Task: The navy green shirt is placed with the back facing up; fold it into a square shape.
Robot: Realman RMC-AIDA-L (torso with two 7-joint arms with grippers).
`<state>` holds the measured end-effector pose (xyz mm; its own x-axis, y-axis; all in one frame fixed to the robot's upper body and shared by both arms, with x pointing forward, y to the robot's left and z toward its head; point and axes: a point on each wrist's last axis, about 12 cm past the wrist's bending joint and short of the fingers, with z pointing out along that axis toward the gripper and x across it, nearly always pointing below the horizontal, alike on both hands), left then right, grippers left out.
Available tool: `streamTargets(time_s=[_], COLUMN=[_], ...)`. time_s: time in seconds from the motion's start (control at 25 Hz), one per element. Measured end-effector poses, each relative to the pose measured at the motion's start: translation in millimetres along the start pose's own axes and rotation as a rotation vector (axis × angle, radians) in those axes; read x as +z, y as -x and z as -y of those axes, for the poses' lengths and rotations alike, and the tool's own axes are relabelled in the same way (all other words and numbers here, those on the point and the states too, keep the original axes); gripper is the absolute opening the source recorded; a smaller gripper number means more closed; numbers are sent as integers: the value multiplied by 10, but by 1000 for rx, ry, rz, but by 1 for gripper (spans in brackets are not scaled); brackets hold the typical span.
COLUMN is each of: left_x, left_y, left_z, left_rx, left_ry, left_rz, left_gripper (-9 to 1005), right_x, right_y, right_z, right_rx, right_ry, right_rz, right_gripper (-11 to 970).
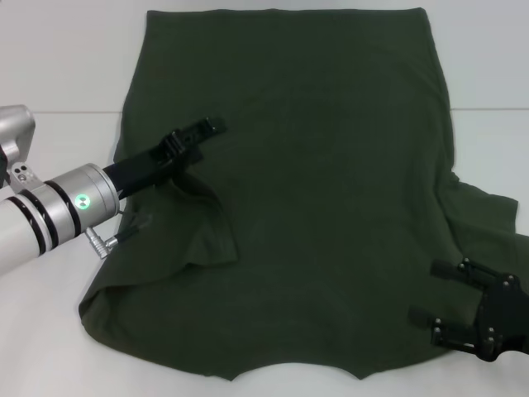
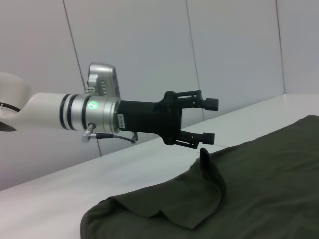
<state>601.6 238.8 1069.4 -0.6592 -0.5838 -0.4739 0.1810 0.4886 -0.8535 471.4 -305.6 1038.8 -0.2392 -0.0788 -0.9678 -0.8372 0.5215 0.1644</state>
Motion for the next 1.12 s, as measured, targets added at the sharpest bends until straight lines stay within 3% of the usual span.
streamTargets(time_s=[0.32, 0.56, 0.8, 0.96, 1.12], left_x=[-324, -535, -274, -11, 217], left_y=[-12, -16, -103, -161, -208], left_z=[-124, -323, -382, -288, -117], left_rx=[-34, -90, -103, -49, -4], left_ry=[-34, 49, 160, 178, 120], left_rz=[-7, 40, 64, 59, 48], left_gripper=[879, 879, 879, 877, 876], right_x=[-6, -3, 17, 27, 22], right_y=[0, 7, 16, 3, -4], right_z=[2, 9, 12, -2, -6], right_rx=[3, -1, -5, 3, 4], right_ry=[-5, -7, 1, 7, 7], right_rz=[3, 5, 3, 4, 2], right_gripper=[900, 901, 901, 901, 900])
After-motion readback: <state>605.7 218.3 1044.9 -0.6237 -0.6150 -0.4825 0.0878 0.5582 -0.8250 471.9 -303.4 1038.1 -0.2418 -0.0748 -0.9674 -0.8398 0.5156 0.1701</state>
